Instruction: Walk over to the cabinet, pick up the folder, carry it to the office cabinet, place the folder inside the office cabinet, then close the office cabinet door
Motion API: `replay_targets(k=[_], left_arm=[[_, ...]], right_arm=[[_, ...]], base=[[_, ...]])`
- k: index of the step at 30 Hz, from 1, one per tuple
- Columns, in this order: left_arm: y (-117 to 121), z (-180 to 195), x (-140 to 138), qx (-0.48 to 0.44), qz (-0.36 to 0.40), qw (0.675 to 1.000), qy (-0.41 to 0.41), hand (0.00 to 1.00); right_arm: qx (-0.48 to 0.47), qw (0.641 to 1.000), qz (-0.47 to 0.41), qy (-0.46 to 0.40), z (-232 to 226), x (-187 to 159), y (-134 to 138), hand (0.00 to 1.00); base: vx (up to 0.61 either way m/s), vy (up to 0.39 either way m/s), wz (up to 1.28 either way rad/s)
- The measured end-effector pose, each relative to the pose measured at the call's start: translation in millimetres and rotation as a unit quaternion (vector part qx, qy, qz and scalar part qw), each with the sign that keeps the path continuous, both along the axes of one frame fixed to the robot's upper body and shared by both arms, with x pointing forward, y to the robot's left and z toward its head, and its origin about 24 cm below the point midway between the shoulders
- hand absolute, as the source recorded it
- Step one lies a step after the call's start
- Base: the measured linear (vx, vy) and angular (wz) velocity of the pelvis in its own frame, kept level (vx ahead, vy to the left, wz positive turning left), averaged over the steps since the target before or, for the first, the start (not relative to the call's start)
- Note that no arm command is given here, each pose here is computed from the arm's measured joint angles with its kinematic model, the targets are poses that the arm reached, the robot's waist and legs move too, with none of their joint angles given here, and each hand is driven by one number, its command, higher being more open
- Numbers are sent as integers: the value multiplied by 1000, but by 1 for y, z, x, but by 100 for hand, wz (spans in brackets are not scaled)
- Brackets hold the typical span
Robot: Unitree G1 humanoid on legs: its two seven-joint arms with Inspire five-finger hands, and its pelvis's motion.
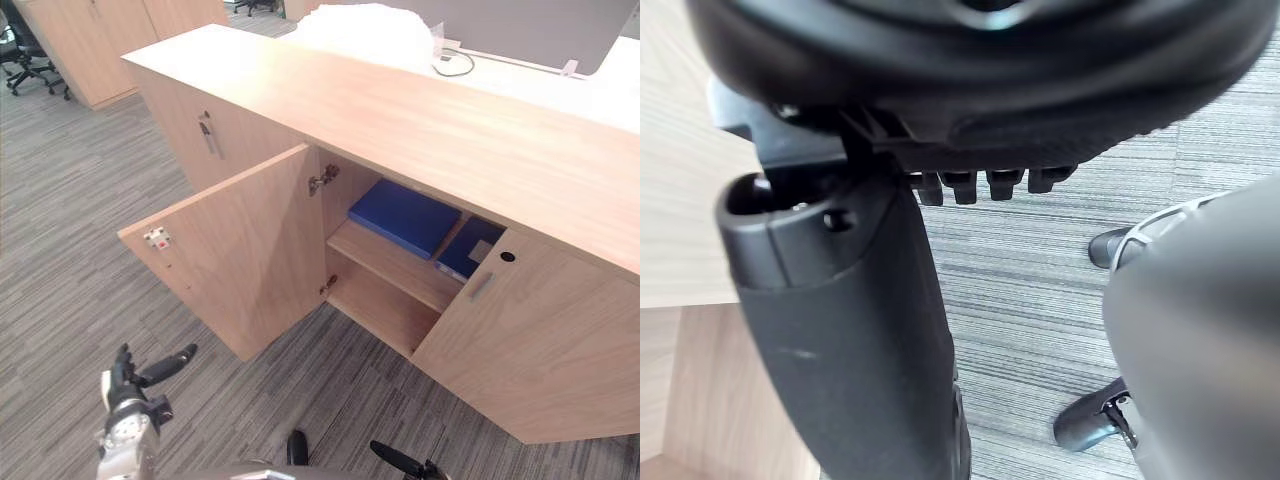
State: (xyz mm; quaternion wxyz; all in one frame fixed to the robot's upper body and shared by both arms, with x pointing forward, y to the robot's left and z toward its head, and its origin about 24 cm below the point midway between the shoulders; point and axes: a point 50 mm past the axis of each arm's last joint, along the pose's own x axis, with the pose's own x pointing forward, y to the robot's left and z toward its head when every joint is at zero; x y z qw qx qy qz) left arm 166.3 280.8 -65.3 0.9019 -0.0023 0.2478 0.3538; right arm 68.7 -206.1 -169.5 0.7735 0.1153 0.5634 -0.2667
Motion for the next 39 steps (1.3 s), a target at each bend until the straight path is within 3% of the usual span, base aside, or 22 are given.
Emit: replay_targets(k=[6, 17, 22, 27, 39], left_arm=[[36, 33, 23, 61, -1, 997, -37, 100], [73, 76, 71, 84, -8, 993, -84, 100], [69, 92, 89, 95, -60, 989, -99, 100], [57, 82, 103, 37, -102, 990, -94, 100], [33, 18, 80, -88, -75, 993, -11, 100]], right_arm=[[4, 1000, 3, -3, 0, 0, -1, 100], [-4, 1000, 8, 5, 1, -6, -12, 100], [-4, 1000, 9, 7, 1, -9, -15, 100], [-3, 1000, 18, 7, 1, -10, -16, 100], [1, 998, 56, 14, 0, -8, -12, 100]], base=[[42, -18, -21], [-14, -12, -8], [-51, 6, -1], [-61, 27, -3], [-28, 17, -4]])
